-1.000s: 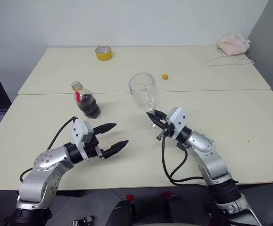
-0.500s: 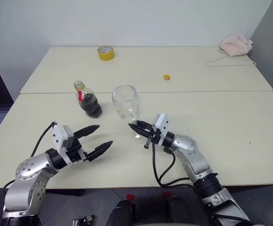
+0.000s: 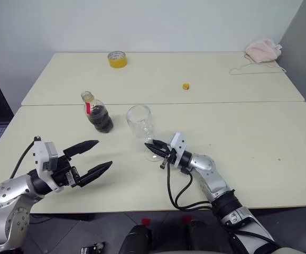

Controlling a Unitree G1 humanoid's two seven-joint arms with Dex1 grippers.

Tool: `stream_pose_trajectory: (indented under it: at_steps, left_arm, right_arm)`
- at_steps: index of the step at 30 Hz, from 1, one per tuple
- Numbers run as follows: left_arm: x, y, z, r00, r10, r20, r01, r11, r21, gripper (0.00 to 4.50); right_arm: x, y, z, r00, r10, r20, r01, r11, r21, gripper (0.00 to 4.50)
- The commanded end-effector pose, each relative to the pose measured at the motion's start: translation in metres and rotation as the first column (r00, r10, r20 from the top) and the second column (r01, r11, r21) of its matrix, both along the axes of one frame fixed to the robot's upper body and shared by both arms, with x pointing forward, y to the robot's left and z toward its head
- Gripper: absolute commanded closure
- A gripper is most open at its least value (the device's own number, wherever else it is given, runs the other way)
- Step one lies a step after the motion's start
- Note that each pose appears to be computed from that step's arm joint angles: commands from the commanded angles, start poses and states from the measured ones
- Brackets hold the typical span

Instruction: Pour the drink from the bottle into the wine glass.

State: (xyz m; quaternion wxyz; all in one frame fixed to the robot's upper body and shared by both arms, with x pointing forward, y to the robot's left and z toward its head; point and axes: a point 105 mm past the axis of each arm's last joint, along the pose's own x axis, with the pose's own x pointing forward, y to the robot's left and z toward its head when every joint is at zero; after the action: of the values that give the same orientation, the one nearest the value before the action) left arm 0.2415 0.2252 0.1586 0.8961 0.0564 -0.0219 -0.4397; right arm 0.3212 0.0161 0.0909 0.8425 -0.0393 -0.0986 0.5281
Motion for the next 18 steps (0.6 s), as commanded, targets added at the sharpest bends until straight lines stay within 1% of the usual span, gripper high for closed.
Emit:
stream_pose_trajectory:
  at_steps: [1, 9, 18]
  left_arm:
    - [0.004, -0.009, 0.019, 0.999, -0.024, 0.041, 0.023, 1.000, 0.018, 0.00]
    - [0.005, -0.036, 0.039, 0.998, -0.046, 0.045, 0.045, 0.999, 0.031, 0.00]
    - [0.000, -0.044, 0.046, 0.998, -0.058, 0.013, 0.058, 0.997, 0.049, 0.00]
  right_arm:
    - [0.000, 0.001, 0.013, 0.998, 0.010, 0.055, -0.012, 0.999, 0.036, 4.32]
    - [0.002, 0.000, 0.008, 0.999, 0.005, 0.040, -0.006, 1.000, 0.028, 4.32]
    - [0.003, -0.003, 0.001, 1.000, 0.008, 0.025, -0.008, 1.000, 0.013, 4.32]
